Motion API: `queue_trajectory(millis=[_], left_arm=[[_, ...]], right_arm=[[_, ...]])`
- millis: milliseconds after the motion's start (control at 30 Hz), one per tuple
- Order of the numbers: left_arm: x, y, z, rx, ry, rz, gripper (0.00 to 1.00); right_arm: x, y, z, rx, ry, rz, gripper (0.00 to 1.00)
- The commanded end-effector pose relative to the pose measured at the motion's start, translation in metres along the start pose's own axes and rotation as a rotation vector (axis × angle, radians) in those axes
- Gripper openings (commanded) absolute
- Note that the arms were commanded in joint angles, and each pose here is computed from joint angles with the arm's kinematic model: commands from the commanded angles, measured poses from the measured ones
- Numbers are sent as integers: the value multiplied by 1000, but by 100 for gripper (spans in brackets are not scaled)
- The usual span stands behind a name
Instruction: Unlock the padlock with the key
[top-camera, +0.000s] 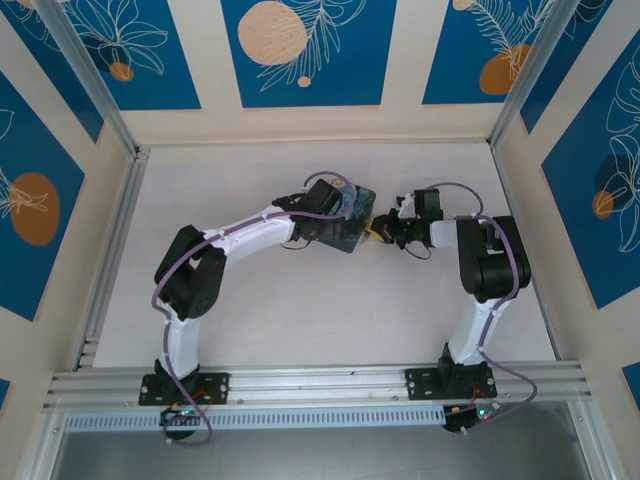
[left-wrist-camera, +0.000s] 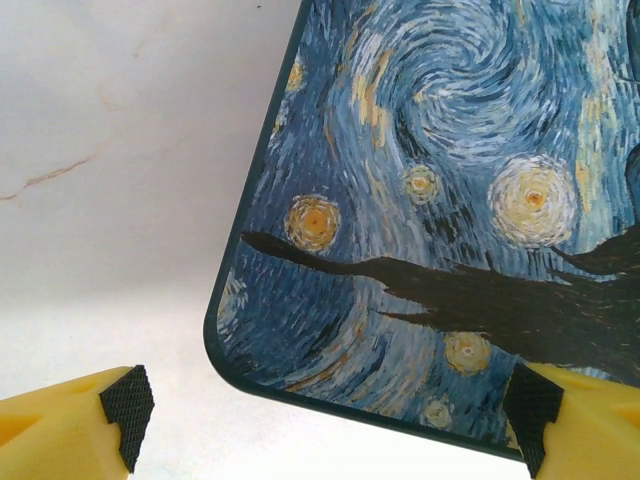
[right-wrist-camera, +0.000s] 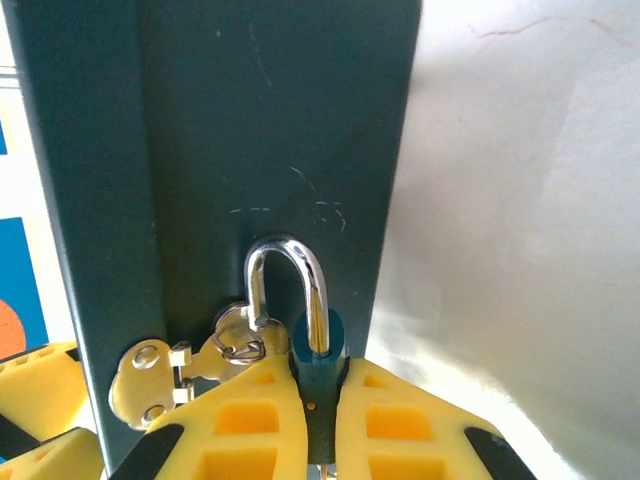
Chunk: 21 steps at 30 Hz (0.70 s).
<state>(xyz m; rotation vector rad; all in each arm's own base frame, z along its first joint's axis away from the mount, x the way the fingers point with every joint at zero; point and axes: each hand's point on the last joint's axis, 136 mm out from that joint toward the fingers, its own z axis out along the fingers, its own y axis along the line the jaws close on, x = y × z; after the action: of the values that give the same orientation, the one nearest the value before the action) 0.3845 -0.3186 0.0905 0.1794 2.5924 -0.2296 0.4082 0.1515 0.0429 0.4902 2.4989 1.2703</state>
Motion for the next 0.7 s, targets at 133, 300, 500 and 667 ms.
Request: queue_trajectory(millis=[133,300,500,667], left_arm=[[51,17,21,-88,176,80,92],[49,16,21,-85,173,78,92],[34,4,6,-27,139,59,96],[11,-12,-27,64,77,35,99]], right_arm=[[-18,-3,-18,19,-57,22,0],[-18,-9,-39,23,-96,50,0],[-3,-33,-52,61,-103,118,0],[9,-55,-67,125,-138,211,0]])
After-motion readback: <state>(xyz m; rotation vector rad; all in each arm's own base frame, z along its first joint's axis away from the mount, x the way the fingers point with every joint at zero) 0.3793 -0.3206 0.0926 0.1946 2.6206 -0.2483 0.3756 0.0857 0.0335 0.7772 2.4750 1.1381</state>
